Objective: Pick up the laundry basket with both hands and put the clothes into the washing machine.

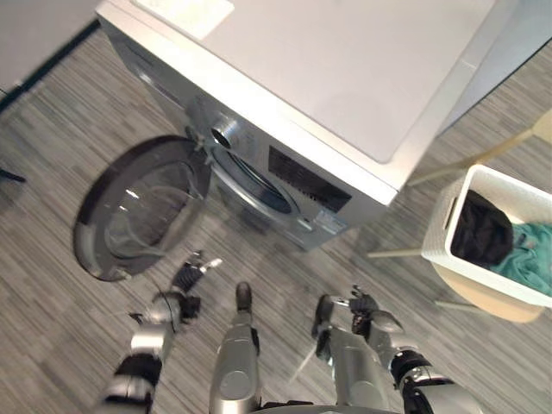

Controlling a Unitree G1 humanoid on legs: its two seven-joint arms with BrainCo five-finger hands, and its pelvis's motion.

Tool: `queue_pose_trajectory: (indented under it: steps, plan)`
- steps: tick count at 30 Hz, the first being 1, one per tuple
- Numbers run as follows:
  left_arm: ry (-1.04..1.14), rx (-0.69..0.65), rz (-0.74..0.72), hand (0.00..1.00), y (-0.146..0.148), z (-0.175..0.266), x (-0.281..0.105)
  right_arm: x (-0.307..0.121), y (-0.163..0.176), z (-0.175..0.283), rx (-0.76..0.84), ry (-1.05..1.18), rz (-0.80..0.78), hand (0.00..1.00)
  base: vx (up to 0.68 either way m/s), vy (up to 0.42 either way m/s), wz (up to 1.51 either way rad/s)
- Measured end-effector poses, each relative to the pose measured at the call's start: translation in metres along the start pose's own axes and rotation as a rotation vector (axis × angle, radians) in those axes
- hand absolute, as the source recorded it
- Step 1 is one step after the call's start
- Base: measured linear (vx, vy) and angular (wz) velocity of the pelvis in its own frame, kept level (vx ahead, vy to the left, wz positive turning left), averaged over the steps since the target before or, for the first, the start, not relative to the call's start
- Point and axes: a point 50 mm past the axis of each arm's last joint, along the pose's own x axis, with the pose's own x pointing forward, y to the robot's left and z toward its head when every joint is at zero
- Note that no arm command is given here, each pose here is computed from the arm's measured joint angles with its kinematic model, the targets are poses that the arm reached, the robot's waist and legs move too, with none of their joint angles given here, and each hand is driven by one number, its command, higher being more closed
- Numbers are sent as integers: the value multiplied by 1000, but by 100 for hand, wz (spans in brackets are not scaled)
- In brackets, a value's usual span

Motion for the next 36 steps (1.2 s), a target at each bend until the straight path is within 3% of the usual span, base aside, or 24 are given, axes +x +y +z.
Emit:
queue_pose_trajectory:
  steps: [4, 11, 17, 21, 27, 36]
  plan:
    - [-33, 41, 306, 0, 78, 40, 4, -3, -17, -14, 137, 16, -108, 0, -59, -21, -17]
    - [-243, -113, 648, 0, 157, 106, -23, -15, -4, -1, 441, -140, -131, 0, 60, -20, -3]
    - [-442, -177, 798, 0, 195, 165, -53, -25, -1, 20, 541, -285, -108, 0, 94, -23, 9]
    - [-537, -237, 836, 0, 201, 184, -65, -27, 2, 26, 580, -316, -91, 0, 78, -25, 2]
    - [-509, -288, 811, 0, 189, 169, -56, -28, 0, 24, 577, -308, -97, 0, 31, -13, -12]
    - [-182, -428, 633, 0, 115, 42, -23, -26, -17, -2, 507, -190, -153, 0, -1, 4, -17]
